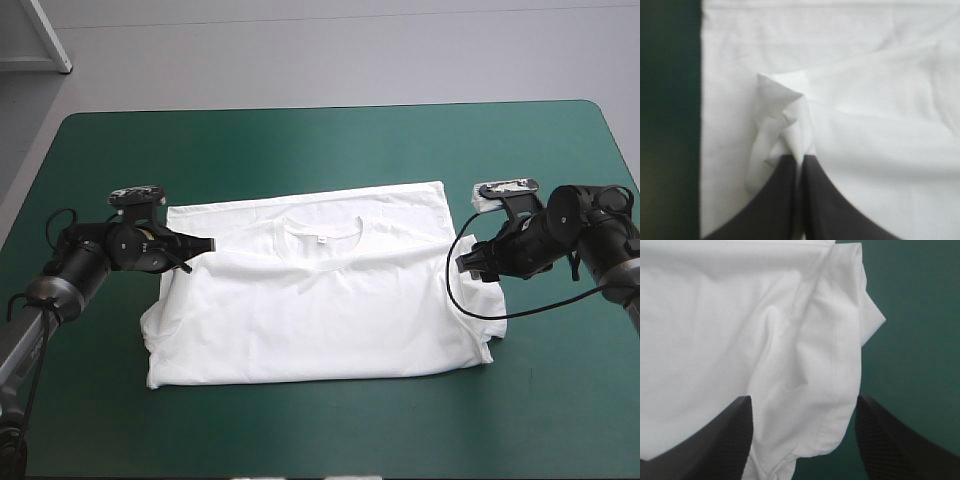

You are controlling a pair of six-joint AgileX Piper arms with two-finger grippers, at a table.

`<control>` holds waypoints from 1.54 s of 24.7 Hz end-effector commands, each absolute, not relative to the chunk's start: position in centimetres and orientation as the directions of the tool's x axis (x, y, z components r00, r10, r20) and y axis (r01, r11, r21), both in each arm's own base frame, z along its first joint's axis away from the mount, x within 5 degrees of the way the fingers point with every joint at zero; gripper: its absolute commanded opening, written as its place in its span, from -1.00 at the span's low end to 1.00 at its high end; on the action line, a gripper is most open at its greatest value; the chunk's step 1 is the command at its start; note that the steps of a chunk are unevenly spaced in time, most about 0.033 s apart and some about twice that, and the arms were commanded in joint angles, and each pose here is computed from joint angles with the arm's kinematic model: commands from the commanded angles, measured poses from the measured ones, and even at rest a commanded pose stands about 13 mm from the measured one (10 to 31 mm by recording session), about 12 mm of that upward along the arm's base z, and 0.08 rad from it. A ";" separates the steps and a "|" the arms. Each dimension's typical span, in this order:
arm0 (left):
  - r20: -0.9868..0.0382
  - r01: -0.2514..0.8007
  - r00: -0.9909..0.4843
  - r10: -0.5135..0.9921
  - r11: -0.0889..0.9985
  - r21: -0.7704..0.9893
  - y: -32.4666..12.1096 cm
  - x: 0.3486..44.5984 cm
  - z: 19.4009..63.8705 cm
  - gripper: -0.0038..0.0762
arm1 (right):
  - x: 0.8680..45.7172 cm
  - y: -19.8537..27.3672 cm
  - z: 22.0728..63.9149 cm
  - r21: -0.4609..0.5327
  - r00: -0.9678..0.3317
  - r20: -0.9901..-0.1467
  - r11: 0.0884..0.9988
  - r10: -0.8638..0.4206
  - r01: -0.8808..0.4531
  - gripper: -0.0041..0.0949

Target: Fold the cloth

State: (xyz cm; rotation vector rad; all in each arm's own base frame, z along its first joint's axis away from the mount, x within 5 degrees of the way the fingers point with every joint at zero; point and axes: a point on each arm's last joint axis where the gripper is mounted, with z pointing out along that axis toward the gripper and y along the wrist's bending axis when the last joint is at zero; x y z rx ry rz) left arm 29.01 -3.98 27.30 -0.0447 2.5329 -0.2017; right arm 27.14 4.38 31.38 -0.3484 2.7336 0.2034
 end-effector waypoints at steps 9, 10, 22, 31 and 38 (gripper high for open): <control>-0.496 0.229 -0.858 0.133 0.964 -0.138 -10.5 30.0 23.8 -0.31 | 27.3 3.7 33.4 0.031 -0.846 -0.486 0.964 -0.218 -0.266 0.22; -0.489 0.232 -0.861 0.140 0.963 -0.133 -10.4 29.9 23.8 -0.09 | 27.3 3.6 33.4 0.022 -0.844 -0.492 0.966 -0.213 -0.256 0.22; -0.478 0.281 -0.848 0.229 0.959 -0.038 -9.8 29.9 34.0 0.59 | 30.8 1.4 28.8 0.075 -0.911 -0.401 0.988 -0.095 -0.136 0.22; -0.649 0.262 -0.743 0.162 0.963 -0.060 -8.7 26.5 39.9 0.59 | 33.1 2.1 23.7 0.174 -0.964 -0.257 0.977 -0.073 -0.121 0.21; -0.677 0.250 -0.720 0.149 0.967 -0.054 -8.2 25.5 41.0 0.59 | 33.2 2.2 22.6 0.191 -0.973 -0.220 0.975 -0.069 -0.112 -0.45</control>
